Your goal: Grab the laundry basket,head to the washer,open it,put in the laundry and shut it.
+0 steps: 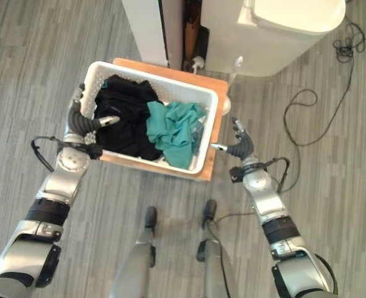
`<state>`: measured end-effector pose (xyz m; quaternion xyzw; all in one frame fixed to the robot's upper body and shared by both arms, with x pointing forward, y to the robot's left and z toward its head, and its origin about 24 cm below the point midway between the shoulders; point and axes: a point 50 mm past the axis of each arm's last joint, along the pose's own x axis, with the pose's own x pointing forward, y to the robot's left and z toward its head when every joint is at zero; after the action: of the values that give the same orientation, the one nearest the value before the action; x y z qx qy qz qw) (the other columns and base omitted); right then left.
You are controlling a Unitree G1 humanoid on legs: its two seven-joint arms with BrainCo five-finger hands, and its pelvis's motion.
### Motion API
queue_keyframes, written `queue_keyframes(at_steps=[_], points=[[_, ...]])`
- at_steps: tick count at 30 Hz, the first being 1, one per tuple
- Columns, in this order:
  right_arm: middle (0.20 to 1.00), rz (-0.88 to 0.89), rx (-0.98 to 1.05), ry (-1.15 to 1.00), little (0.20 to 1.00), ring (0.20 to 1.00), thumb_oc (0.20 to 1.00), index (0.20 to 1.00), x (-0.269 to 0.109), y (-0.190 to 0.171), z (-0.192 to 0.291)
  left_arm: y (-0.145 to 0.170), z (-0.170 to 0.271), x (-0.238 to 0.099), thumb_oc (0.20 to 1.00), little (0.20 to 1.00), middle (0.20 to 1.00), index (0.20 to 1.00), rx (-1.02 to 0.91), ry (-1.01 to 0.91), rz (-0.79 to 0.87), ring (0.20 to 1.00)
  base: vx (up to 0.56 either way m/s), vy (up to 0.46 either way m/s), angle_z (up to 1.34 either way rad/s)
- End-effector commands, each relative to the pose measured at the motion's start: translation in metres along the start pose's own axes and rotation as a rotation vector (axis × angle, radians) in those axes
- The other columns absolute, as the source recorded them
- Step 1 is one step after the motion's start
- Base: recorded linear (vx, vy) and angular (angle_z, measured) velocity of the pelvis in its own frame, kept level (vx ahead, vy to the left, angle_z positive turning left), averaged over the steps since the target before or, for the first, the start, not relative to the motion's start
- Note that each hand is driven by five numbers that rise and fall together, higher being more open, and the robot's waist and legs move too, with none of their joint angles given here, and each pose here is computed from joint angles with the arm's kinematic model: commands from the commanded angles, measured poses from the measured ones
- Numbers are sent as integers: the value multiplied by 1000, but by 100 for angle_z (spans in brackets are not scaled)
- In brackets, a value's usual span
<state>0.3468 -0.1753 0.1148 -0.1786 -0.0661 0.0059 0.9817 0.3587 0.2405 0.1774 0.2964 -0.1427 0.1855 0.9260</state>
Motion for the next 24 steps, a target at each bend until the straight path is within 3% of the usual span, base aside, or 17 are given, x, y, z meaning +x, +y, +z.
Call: queue_keyframes(at_steps=[1,12,24], points=[[1000,-7,-32,-129,1000,1000,1000,1000,-2,-4,25,38,7,17,1000,1000,1000,1000,56,-34,177,1000,11,13,-9],[1000,32,-8,-258,1000,1000,1000,1000,-7,4,49,85,-4,41,1000,1000,1000,1000,140,94,363,1000,15,9,-5],[1000,28,8,-344,1000,1000,1000,1000,-12,3,67,79,0,60,1000,1000,1000,1000,48,187,314,1000,1,-1,0]])
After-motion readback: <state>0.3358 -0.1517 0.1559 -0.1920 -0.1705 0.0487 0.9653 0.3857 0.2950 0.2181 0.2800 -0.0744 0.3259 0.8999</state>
